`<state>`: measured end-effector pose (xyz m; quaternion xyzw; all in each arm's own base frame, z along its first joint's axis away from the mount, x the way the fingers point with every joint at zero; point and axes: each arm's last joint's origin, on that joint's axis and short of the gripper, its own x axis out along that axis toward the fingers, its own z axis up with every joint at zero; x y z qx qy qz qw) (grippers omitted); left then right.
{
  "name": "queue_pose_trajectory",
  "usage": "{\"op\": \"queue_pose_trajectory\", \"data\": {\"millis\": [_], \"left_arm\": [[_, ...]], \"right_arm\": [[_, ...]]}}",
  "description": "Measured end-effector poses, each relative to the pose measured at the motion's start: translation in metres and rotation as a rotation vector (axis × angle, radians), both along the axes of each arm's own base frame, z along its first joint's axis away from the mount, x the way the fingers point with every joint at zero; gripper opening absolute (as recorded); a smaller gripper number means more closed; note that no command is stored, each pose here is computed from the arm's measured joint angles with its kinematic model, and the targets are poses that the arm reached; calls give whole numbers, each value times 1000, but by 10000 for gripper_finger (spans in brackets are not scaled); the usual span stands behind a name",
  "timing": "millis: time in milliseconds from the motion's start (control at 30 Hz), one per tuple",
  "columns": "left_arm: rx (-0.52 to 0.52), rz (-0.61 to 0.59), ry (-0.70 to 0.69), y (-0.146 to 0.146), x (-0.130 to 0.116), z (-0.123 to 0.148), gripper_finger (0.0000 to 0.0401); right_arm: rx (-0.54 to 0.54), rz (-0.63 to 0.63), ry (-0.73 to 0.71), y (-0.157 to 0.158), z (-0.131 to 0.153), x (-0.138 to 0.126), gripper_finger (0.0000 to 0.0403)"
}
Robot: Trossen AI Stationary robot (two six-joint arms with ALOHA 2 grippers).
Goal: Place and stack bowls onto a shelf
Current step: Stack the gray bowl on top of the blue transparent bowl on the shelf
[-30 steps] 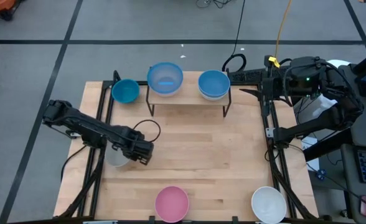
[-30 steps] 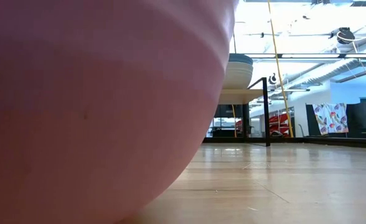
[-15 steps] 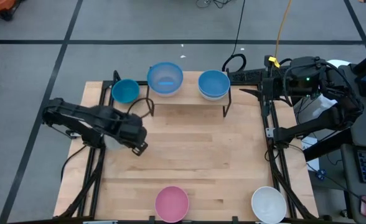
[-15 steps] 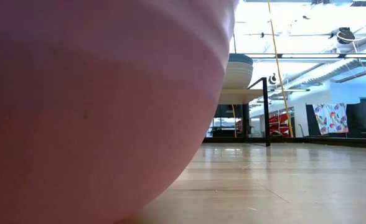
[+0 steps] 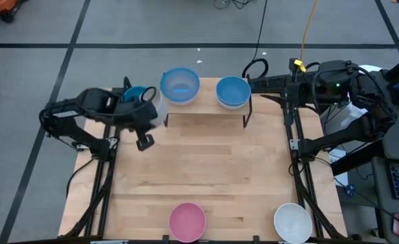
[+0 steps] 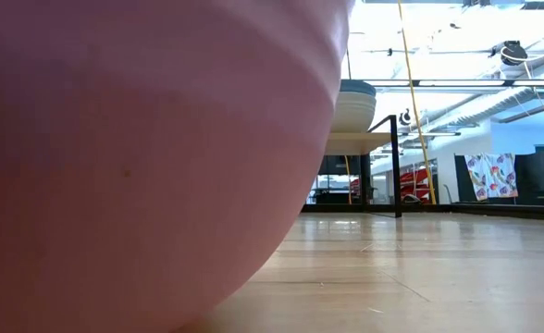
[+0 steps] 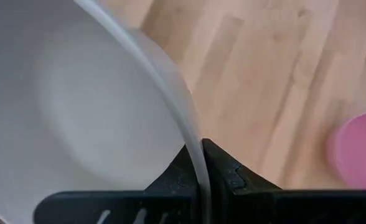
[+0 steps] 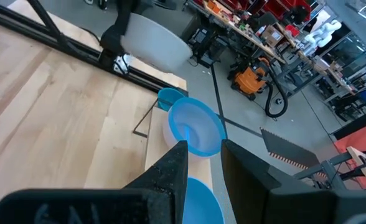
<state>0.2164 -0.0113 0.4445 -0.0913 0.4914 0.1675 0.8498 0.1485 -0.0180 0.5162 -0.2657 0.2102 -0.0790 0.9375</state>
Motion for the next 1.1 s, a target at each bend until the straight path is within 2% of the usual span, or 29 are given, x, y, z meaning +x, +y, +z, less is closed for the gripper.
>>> {"op": "queue_pose_trajectory", "data": {"millis": [333,600,767,967,1100], "left_arm": [[279,-274,71,49,-11,18,5],[382,-326,227,99,-10,11,5],[400,-332,274,131,7,-2,5],[322,-369,319,162,35,-29,5],[278,-418,367,171,55,-49,5]], "right_arm": [[95,-36,-74,0,4,1,89],[129,-48,-144,0,10,3,89],[124,-49,-143,0,10,3,89],[113,-45,-140,0,10,3,89],[98,-40,-135,0,10,3,89]]}}
